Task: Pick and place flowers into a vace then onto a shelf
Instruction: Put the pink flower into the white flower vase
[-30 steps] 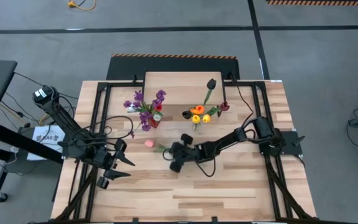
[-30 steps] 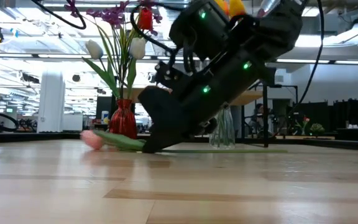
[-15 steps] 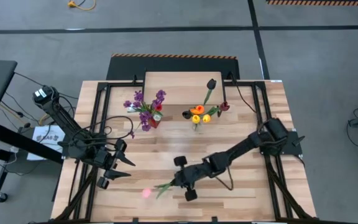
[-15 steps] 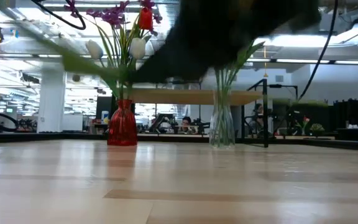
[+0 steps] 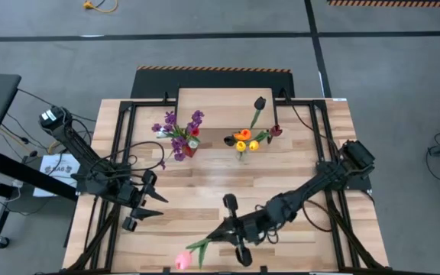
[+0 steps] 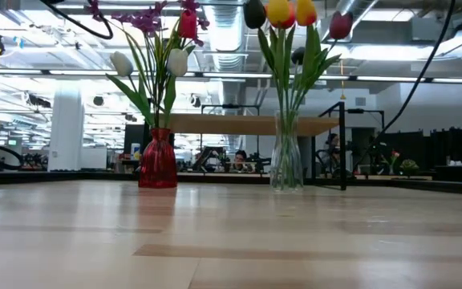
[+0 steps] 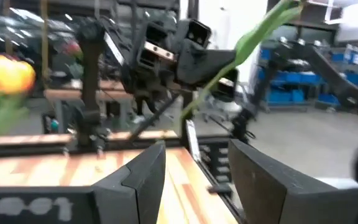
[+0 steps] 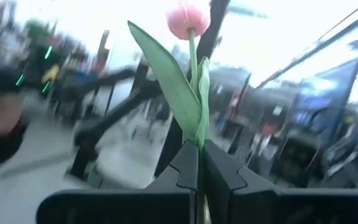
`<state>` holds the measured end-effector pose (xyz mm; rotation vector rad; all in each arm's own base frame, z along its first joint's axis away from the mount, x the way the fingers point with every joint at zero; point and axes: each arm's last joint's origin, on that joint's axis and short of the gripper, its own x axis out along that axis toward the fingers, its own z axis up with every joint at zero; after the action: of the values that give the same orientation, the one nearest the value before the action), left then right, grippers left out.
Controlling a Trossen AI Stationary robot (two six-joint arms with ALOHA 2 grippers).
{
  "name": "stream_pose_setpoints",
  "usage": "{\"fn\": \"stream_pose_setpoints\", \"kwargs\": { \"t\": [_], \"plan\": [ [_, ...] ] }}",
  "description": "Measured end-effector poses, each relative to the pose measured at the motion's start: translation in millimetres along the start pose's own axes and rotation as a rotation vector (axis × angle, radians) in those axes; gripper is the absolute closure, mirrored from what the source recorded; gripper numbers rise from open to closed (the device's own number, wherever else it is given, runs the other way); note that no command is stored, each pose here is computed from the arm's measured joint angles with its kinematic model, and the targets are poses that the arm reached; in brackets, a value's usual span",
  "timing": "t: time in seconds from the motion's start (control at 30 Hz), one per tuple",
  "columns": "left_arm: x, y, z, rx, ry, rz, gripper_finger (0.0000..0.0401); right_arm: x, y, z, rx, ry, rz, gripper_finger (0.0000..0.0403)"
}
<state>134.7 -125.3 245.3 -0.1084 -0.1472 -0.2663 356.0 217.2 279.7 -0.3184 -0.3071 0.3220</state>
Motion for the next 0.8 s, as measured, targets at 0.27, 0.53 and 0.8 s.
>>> {"fn": "stream_pose_setpoints", "kwargs": {
  "t": [0.27,0.53,0.8],
  "plan": [
    [29,13,-4,0.033,-0.168,0.056,0.0234,4,-29,-9,0.126,-0.019,-0.089,0.0402],
    [69,11,-4,0.125,-0.17,0.013,0.0234,4,-32,-18,0.183,0.089,-0.202,0.0402],
    [102,-1,4,0.27,-0.106,0.014,0.0234,3,-23,-18,0.191,0.13,-0.205,0.0402]
  ]
}}
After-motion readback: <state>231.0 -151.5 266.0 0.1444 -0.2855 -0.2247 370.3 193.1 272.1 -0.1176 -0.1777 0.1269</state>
